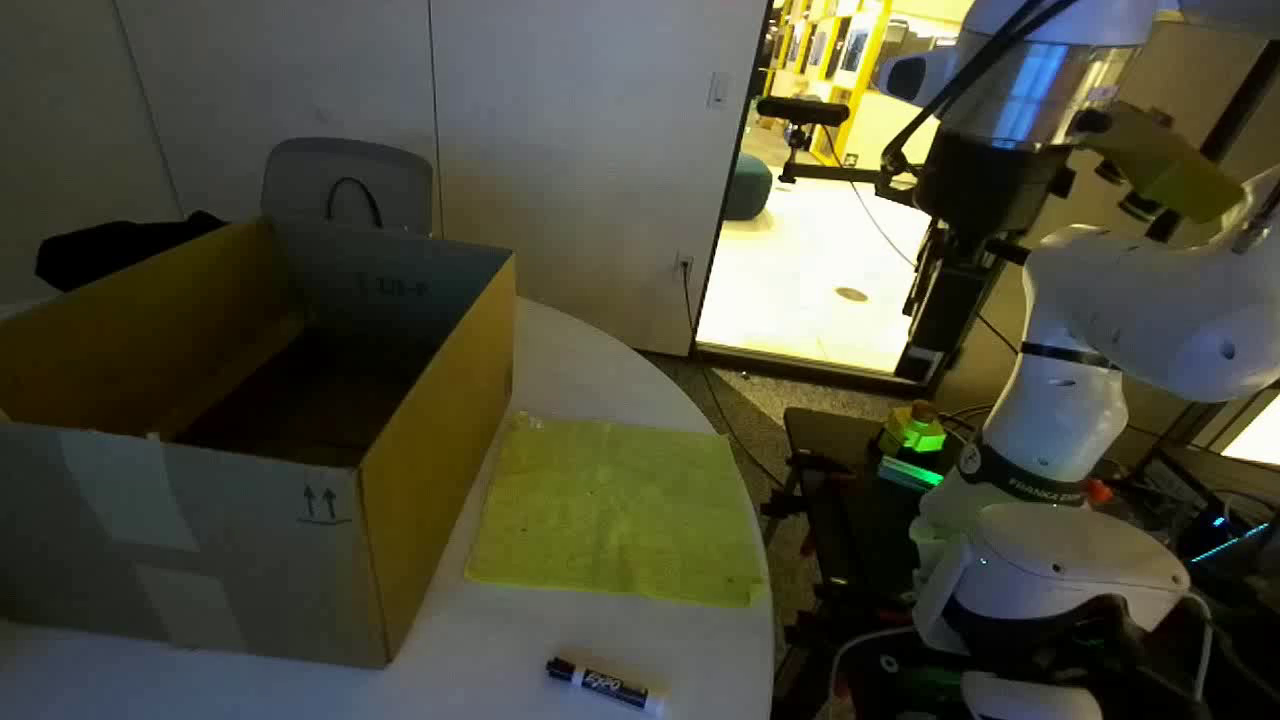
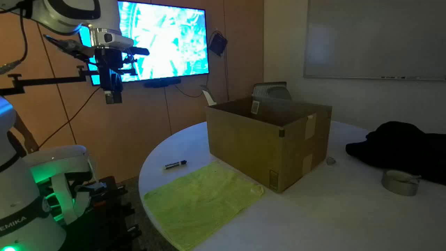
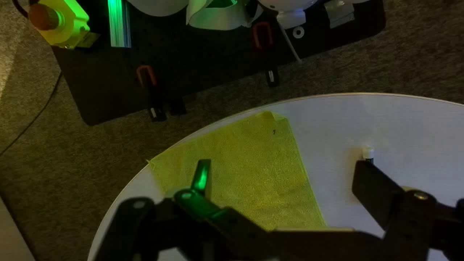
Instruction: Put the marker on the towel, fold the towel with the marker in it, and then put the folded towel in the box
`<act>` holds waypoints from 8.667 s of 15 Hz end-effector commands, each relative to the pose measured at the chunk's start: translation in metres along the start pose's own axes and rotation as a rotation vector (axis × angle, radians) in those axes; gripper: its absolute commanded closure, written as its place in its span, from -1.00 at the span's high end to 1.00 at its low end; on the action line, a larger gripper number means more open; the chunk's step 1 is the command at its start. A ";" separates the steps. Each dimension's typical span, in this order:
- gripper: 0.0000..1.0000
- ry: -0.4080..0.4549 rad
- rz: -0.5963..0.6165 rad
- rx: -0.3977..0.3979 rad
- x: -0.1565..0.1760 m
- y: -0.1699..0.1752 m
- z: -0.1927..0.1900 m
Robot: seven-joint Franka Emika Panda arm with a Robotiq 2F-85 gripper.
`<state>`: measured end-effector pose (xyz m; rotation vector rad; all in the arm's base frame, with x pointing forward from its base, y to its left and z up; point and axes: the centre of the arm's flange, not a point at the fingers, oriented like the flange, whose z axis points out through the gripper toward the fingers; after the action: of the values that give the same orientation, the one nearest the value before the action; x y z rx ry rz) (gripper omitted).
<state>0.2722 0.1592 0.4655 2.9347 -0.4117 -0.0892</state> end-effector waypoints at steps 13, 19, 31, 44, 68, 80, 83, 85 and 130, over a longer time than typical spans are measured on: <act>1.00 0.136 -0.259 0.095 0.046 -0.124 0.145; 1.00 0.127 -0.438 0.115 0.065 -0.194 0.202; 1.00 0.058 -0.530 0.094 0.154 -0.273 0.278; 1.00 0.047 -0.447 0.090 0.163 -0.244 0.297; 0.69 -0.106 -0.348 0.131 0.177 -0.169 0.335; -0.68 -0.105 -0.389 0.117 0.170 -0.172 0.319; -0.70 -0.075 -0.363 0.103 0.161 -0.159 0.306; -0.71 -0.045 -0.327 0.091 0.153 -0.139 0.291; 0.98 0.086 -0.443 -0.026 0.188 -0.065 0.304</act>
<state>0.4485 0.1012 0.1529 2.8619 0.1150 -0.0360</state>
